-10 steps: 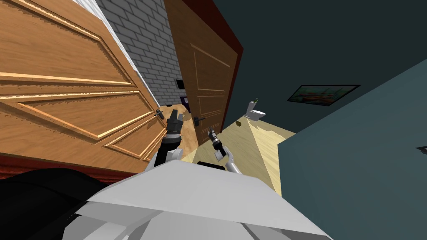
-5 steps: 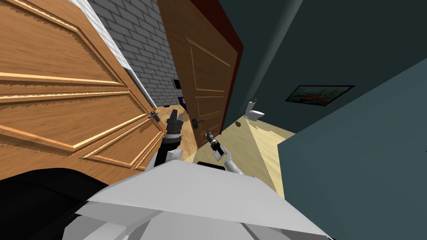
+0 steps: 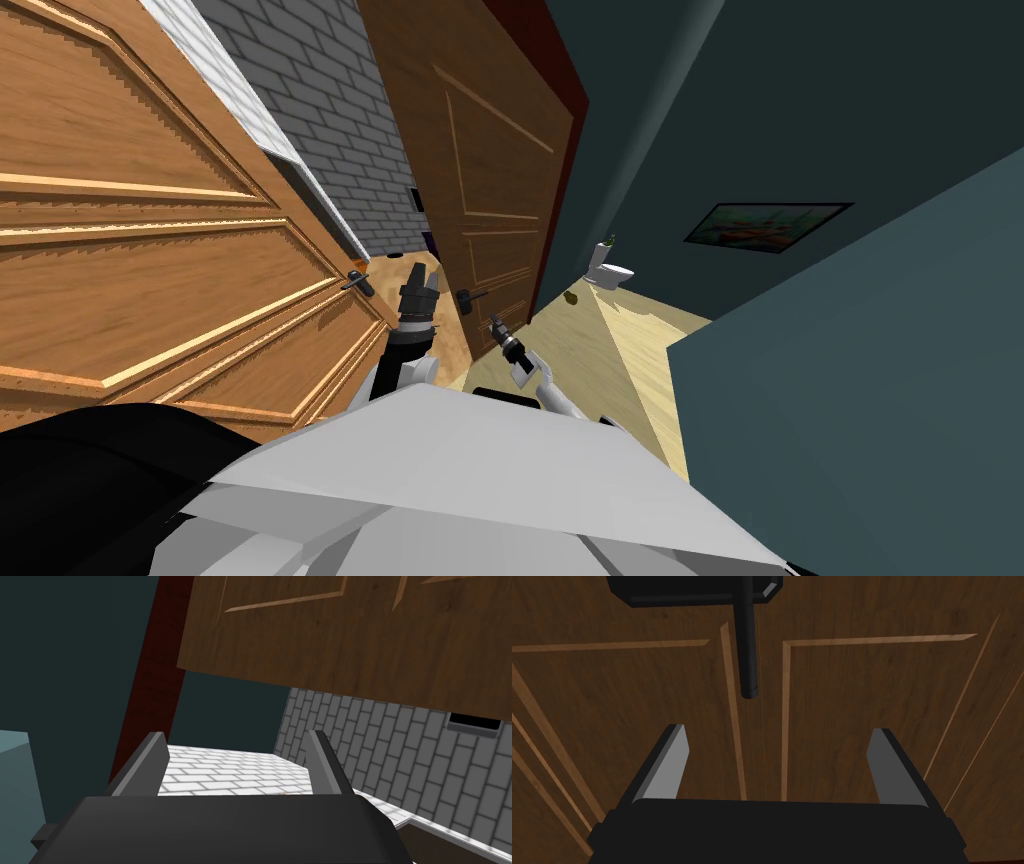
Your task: Push the door open
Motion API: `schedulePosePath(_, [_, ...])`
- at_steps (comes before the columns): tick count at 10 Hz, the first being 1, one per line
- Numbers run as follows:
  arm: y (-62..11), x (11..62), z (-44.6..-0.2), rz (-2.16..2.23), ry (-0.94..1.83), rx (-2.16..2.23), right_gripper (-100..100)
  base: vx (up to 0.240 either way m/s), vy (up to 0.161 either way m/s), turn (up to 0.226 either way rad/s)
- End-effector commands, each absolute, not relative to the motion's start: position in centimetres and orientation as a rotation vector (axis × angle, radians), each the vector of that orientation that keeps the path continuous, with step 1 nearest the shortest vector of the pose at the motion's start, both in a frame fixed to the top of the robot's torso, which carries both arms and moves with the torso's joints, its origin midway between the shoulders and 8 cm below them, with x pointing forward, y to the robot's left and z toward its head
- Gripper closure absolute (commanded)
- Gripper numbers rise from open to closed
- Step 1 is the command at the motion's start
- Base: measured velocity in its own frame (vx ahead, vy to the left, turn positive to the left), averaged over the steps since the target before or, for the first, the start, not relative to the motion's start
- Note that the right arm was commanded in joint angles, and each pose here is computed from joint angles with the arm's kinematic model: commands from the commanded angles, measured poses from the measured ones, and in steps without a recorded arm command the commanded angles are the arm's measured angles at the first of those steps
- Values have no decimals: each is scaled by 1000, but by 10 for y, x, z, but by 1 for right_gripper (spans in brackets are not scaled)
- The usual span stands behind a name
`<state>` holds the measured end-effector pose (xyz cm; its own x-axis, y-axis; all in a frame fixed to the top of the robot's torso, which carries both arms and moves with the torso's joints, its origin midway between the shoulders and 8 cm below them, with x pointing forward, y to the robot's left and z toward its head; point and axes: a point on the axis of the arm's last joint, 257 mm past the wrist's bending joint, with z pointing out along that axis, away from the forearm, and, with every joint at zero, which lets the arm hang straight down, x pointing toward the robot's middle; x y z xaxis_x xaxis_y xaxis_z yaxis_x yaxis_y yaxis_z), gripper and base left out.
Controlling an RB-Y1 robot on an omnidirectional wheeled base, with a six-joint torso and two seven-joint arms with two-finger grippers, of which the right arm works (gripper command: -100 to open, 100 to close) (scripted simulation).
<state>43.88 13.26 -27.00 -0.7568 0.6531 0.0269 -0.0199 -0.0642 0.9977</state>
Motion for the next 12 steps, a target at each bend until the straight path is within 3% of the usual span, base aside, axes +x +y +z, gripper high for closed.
schedulePosePath(1, [139,437,-280,1858,1783,661,-100,137,49,-37])
schedulePosePath(6, [139,439,-288,1835,1809,653,-100,112,56,3])
schedulePosePath(12, [136,445,-293,1815,1796,677,-100,159,180,41])
